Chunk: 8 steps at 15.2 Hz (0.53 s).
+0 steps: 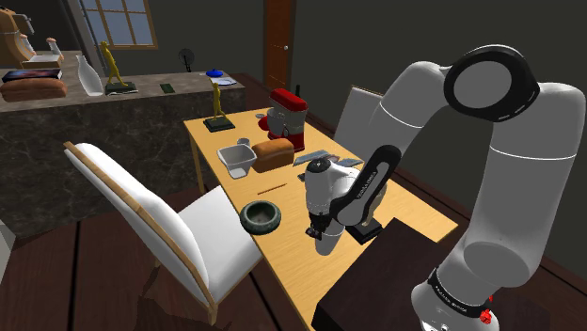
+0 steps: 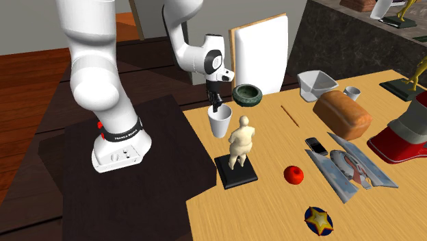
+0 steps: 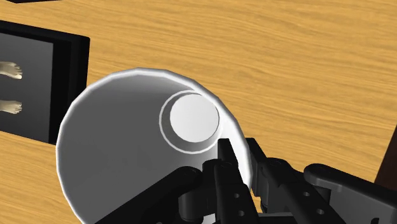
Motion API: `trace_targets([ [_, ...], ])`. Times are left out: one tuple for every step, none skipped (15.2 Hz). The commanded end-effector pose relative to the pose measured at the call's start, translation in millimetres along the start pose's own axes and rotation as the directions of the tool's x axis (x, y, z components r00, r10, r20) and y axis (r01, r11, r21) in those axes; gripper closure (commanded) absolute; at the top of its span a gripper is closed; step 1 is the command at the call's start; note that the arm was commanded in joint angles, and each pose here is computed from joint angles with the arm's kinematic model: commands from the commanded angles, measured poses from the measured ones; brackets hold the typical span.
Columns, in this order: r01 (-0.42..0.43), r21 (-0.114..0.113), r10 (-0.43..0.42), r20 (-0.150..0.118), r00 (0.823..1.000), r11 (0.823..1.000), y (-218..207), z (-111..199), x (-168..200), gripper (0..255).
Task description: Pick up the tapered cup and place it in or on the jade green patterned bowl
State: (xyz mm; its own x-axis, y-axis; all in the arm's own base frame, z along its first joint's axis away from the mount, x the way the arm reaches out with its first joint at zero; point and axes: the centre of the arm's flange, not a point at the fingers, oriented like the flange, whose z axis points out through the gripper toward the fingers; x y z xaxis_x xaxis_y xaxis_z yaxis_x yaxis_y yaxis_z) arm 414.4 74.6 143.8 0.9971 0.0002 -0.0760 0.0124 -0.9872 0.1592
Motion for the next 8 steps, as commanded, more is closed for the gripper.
trace_targets([
  [0.000, 0.000, 0.000, 0.000, 1.000, 1.000, 0.0, -0.1, 0.1, 255],
  [0.000, 0.000, 0.000, 0.000, 1.000, 1.000, 0.0, -0.1, 0.1, 255],
  [0.000, 0.000, 0.000, 0.000, 1.000, 1.000, 0.0, 0.0, 0.1, 255],
  [0.000, 0.000, 0.000, 0.000, 1.000, 1.000, 0.9, -5.2, -0.4, 255],
  [0.000, 0.000, 0.000, 0.000, 1.000, 1.000, 1.7, -10.4, -0.7, 255],
  [0.000, 0.000, 0.000, 0.000, 1.000, 1.000, 2.5, -15.6, -1.1, 255],
  [0.000, 0.000, 0.000, 0.000, 1.000, 1.000, 3.4, -20.8, -1.5, 255],
  [0.000, 0.000, 0.000, 0.000, 1.000, 1.000, 4.2, -26.0, -1.9, 255],
])
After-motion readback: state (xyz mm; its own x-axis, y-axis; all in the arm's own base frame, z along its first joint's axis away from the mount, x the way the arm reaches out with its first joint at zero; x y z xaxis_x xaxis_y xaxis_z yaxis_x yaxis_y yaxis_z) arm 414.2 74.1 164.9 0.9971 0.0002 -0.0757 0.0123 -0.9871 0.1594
